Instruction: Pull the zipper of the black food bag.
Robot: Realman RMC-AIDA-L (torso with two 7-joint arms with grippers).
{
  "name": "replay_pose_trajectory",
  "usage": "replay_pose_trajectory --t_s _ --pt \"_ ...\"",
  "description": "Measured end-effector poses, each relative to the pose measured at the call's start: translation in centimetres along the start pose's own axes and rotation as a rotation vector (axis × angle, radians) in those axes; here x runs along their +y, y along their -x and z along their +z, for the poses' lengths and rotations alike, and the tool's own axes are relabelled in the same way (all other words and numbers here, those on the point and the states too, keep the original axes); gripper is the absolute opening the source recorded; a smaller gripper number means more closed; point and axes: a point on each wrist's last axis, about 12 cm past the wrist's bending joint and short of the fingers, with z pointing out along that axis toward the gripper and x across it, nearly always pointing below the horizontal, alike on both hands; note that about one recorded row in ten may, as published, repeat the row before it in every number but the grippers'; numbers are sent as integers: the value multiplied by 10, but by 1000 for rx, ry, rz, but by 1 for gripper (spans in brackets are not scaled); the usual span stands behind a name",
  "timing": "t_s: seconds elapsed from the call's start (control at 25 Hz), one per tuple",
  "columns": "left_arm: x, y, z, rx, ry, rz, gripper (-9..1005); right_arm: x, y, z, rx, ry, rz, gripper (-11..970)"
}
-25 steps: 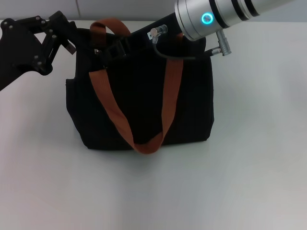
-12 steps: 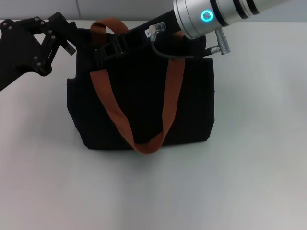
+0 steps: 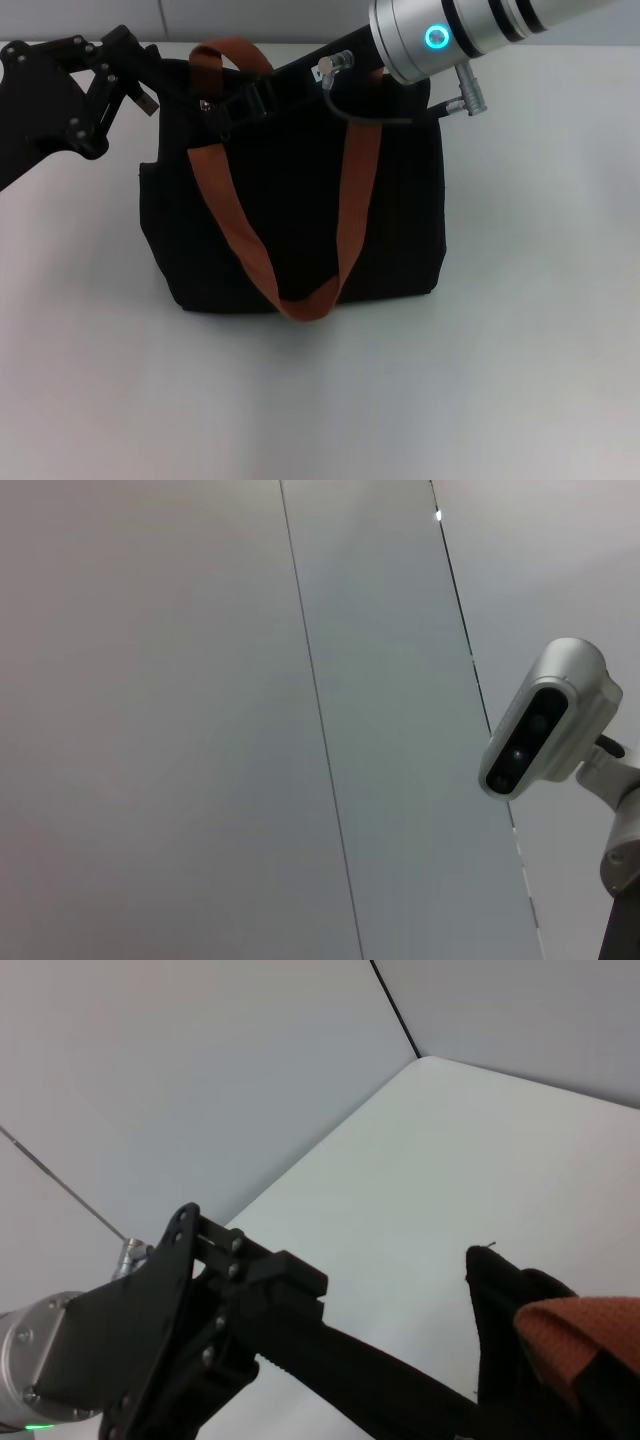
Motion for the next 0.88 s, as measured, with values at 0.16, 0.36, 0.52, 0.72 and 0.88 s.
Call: replay_pose_trajectory --t_s 0.16,0.36,0.52,0.72,0.88 --pt "-1 1 0 -5 -5 -1 24 0 0 2 3 -2 -2 233" --pt "0 1 0 -5 -5 0 24 6 1 3 2 41 7 233" --pt "0 1 0 -4 -4 0 24 4 0 2 -10 35 12 233" --pt "-1 1 -1 -6 -6 0 24 -1 -3 2 -14 23 29 233" --pt "-1 1 -1 -7 -7 0 24 1 0 2 -25 27 24 234"
